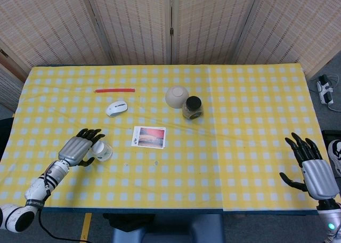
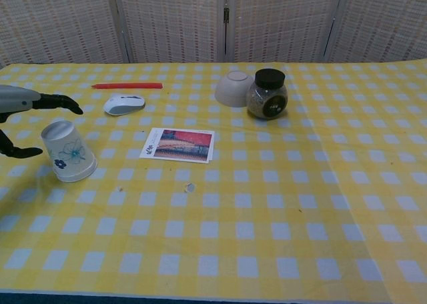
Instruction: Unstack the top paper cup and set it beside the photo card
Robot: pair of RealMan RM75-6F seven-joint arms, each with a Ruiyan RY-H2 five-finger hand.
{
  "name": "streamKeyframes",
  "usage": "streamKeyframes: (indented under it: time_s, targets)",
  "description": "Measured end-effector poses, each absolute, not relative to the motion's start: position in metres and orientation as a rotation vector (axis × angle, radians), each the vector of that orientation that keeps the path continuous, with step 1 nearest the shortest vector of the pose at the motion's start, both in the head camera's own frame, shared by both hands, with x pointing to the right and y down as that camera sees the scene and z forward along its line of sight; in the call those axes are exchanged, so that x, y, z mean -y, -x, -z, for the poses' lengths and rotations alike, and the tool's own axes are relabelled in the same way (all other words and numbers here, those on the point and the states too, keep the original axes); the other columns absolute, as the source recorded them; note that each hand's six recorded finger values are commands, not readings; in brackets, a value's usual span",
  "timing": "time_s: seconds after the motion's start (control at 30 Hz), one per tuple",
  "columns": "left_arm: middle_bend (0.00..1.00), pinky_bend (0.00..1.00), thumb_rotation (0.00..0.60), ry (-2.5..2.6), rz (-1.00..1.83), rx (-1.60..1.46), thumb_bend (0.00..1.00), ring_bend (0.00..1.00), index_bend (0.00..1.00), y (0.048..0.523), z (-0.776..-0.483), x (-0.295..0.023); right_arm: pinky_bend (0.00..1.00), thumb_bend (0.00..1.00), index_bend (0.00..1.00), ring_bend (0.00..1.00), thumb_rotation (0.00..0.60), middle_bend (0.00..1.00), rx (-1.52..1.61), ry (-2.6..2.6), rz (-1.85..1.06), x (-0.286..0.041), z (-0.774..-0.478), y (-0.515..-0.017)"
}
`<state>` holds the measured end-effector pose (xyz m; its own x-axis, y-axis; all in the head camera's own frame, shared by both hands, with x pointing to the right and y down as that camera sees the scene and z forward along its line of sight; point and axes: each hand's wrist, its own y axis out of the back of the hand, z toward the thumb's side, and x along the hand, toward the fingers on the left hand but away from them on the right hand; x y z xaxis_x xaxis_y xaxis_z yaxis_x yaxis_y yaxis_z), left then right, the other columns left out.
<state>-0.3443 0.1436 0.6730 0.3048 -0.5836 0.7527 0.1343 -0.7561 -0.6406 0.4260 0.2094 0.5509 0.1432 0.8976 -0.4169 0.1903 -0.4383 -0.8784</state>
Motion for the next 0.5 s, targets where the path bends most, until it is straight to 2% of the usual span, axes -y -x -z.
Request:
streamKeyframes:
  time_s: [0.5]
  targets:
    - [0.04,0.02,0.6,1.996,1.513,-0.424,0.44,0.04,0.24,0.3394,-0.6727,-0.1357,0.0,0.28,0.0,0.1,0.6,0.0,1.048,1.762,-1.347,-0.2084,-0.5551,-0.4281]
